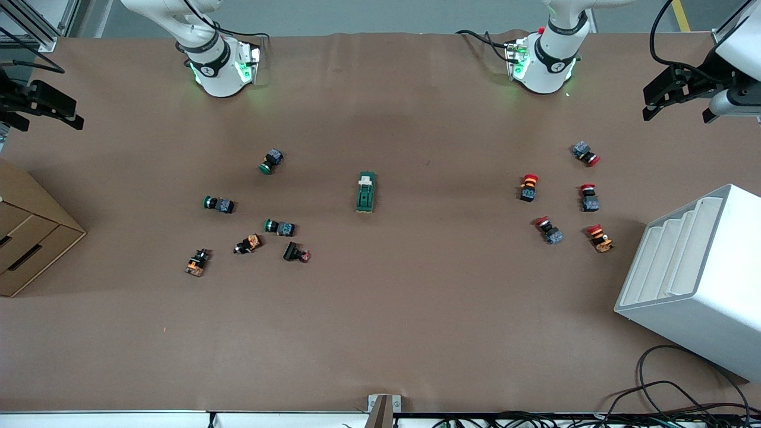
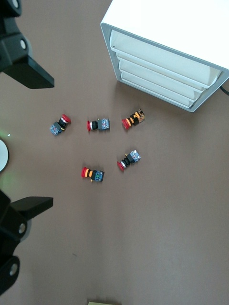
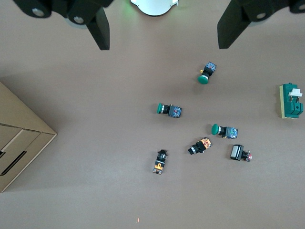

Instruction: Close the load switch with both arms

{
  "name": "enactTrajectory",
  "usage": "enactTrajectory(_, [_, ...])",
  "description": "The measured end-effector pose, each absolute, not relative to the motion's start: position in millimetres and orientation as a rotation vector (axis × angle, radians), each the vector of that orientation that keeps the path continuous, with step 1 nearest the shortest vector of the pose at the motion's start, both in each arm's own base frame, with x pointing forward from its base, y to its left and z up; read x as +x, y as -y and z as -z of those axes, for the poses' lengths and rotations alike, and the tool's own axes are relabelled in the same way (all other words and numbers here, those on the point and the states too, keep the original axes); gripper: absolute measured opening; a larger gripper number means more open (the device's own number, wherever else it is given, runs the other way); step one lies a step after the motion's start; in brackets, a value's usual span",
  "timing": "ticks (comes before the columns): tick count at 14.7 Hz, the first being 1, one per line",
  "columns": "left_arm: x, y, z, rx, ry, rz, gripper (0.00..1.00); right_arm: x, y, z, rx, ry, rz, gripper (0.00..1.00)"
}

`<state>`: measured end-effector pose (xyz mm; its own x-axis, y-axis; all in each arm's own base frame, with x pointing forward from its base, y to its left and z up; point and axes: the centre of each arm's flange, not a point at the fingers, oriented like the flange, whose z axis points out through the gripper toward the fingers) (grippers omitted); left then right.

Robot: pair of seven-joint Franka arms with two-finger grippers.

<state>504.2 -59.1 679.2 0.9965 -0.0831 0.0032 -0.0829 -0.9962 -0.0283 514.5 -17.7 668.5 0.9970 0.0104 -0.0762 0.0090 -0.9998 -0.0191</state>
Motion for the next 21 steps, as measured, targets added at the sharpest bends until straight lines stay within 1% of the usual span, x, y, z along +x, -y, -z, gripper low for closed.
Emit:
enactTrajectory(6, [503.5,61.6,-687.7,-3.111,-0.153,0.036,1.0,514.6,17.6,-668.6,-3.121,0.015,-0.117,1.0])
enactTrajectory(9, [507.0,97.2,-678.2,-3.102,-0.3,0.016,1.0,514.7,17.3,-668.7,-3.121,0.017,-0.116,1.0])
enactTrajectory(11, [515.7,156.5,-652.0,-3.098,-0.384,-0.008,1.0,514.8,17.0,-668.8,-3.121,0.017,-0.115,1.0])
enactTrajectory(14, [509.3,279.8,-593.2,-3.11,-0.266,-0.061,1.0,514.9,16.9,-668.9,-3.121,0.018,-0.114,1.0])
enactTrajectory(17, [479.9,391.0,-531.5,-3.113,-0.126,-0.077,1.0,514.9,17.0,-669.0,-3.121,0.017,-0.113,1.0])
enactTrajectory(21, [419.5,513.9,-437.8,-3.086,0.15,0.01,1.0,514.6,17.4,-669.9,-3.121,0.016,-0.11,1.0])
